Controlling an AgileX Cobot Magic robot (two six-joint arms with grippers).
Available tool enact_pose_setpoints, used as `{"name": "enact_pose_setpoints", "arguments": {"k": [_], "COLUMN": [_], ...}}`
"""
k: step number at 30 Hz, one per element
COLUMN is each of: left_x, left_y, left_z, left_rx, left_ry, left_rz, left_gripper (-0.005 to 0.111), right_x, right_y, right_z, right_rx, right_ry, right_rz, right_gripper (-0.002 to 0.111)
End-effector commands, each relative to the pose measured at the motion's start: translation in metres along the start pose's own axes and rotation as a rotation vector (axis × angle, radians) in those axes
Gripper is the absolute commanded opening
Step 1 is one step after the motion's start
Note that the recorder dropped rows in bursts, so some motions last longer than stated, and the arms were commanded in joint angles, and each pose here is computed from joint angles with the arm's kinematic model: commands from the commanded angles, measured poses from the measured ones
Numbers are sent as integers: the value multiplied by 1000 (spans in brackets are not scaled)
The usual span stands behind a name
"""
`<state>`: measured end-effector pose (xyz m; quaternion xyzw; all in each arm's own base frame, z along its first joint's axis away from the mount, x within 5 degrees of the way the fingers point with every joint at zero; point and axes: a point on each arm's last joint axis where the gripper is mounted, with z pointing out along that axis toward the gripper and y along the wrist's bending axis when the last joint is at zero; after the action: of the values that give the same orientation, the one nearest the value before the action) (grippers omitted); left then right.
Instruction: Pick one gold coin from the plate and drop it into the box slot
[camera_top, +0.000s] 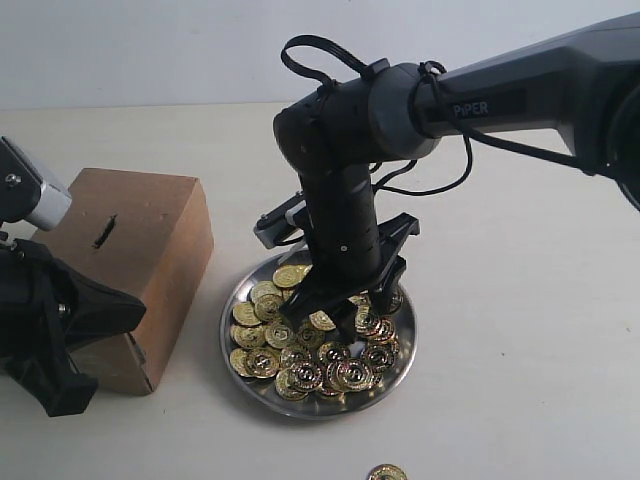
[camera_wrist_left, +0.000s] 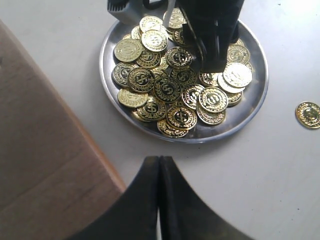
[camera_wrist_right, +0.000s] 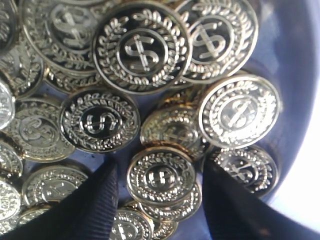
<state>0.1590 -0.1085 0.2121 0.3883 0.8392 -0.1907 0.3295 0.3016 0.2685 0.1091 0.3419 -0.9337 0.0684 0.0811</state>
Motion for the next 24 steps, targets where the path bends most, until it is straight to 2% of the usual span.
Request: {"name": "enact_pose_setpoints", "arguments": {"k": [1, 24], "left_x": [-1, -1], "left_y": [-1, -1], "left_z": [1, 1], "left_rx": [8, 8], "left_ry": [-1, -1], "left_rz": [0, 0], "left_gripper": [0, 0], "right_x": [-5, -4], "right_y": [0, 0], "right_z": [7, 0], "right_rx": [-8, -12], "right_ry": [-31, -46], "right_rz": [3, -13], "right_gripper": [51, 51]}}
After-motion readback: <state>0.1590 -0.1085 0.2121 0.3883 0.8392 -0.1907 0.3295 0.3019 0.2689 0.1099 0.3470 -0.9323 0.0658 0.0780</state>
